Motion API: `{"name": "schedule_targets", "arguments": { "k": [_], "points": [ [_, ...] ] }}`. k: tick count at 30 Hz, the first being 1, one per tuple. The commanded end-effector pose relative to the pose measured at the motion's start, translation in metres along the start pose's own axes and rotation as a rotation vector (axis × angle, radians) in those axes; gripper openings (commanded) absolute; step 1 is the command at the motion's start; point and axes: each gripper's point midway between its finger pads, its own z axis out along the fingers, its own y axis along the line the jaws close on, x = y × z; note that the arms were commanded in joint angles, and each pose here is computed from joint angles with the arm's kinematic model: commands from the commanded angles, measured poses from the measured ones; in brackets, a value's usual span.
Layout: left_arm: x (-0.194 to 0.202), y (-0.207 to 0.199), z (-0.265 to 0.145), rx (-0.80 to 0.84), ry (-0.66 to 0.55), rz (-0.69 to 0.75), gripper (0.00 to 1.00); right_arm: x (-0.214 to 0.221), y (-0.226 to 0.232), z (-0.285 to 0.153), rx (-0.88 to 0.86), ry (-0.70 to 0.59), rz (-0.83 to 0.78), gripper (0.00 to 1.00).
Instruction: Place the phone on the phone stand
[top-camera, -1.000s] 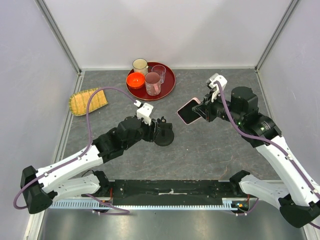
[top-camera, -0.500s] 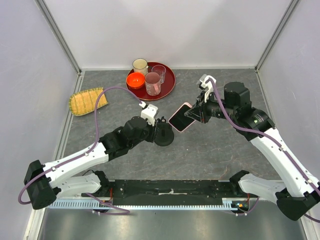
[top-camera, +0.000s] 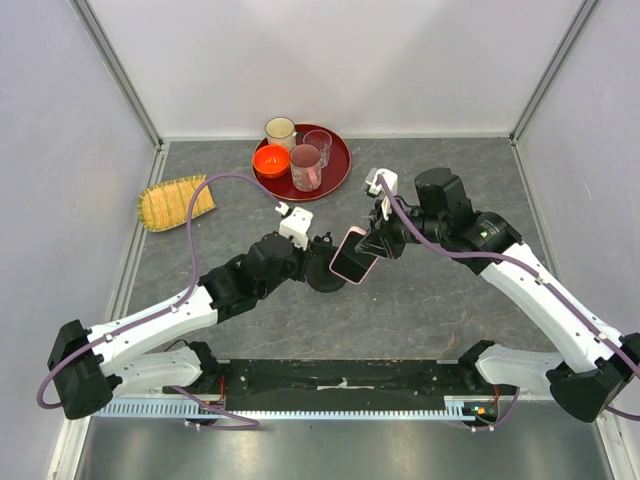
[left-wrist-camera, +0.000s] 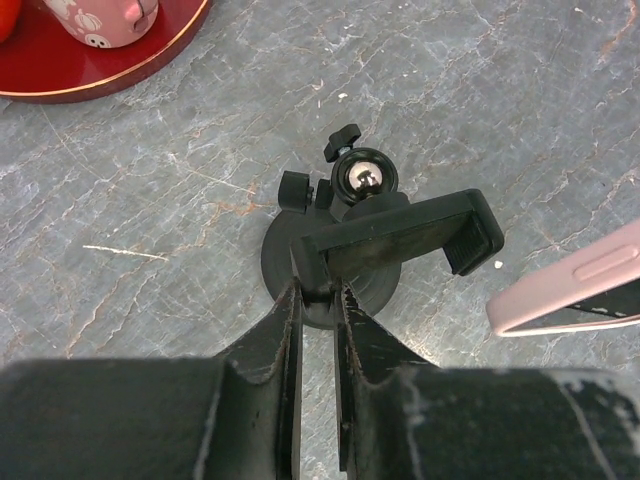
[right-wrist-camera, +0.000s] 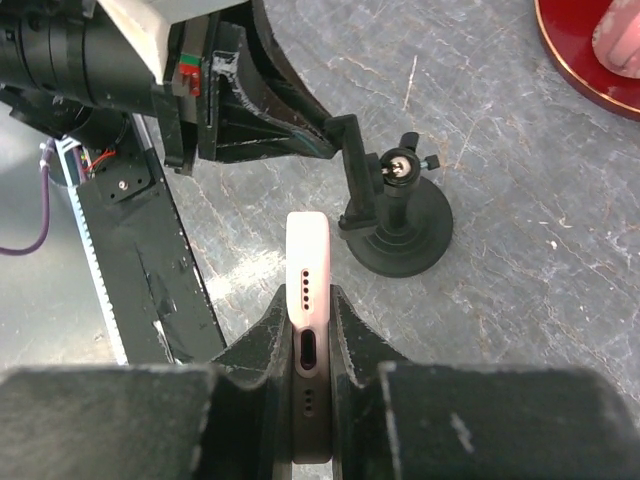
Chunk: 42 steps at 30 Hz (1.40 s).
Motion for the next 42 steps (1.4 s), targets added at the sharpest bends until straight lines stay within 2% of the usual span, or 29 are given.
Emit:
{"name": "schedule_targets", "arguments": {
  "k": [1, 3, 6, 10, 16, 20, 23, 28, 33, 38, 42],
  "points": [
    [-0.016, -0.006, 0.0, 0.03, -0.071, -0.002, 0.11, -0.036, 0.02, -0.003, -0.068, -0.096, -0.142, 0.0],
    [-0.014, -0.006, -0.001, 0.032, -0.071, 0.005, 0.06, -0.032, 0.025, 0.002, -0.109, -0.085, -0.192, 0.0],
    [-0.01, -0.009, 0.0, 0.057, -0.069, 0.033, 0.02, -0.026, 0.043, 0.014, -0.217, -0.074, -0.309, 0.0],
    [-0.004, -0.015, 0.001, 0.101, -0.047, 0.073, 0.02, -0.019, 0.049, 0.035, -0.283, -0.062, -0.462, 0.0],
    [0.008, -0.03, -0.007, 0.223, 0.009, 0.164, 0.02, -0.03, 0.055, 0.052, -0.365, -0.18, -0.608, 0.0],
    [0.005, -0.04, -0.014, 0.314, 0.007, 0.252, 0.02, -0.025, 0.053, 0.065, -0.409, -0.192, -0.713, 0.0],
    [0.0, -0.039, -0.017, 0.332, -0.006, 0.3, 0.02, -0.022, 0.05, 0.074, -0.429, -0.19, -0.758, 0.0],
    [0.003, -0.055, -0.025, 0.47, 0.009, 0.401, 0.02, -0.014, 0.053, 0.081, -0.517, -0.162, -0.838, 0.0],
    [0.006, -0.065, -0.031, 0.557, 0.029, 0.44, 0.02, -0.015, 0.038, 0.089, -0.47, -0.116, -0.893, 0.0],
    [0.016, -0.066, -0.029, 0.588, 0.078, 0.483, 0.02, -0.025, 0.037, 0.088, -0.472, -0.115, -0.94, 0.0],
    [0.014, -0.064, -0.027, 0.589, 0.084, 0.494, 0.02, -0.019, 0.032, 0.09, -0.474, -0.064, -0.942, 0.0]
  ]
}}
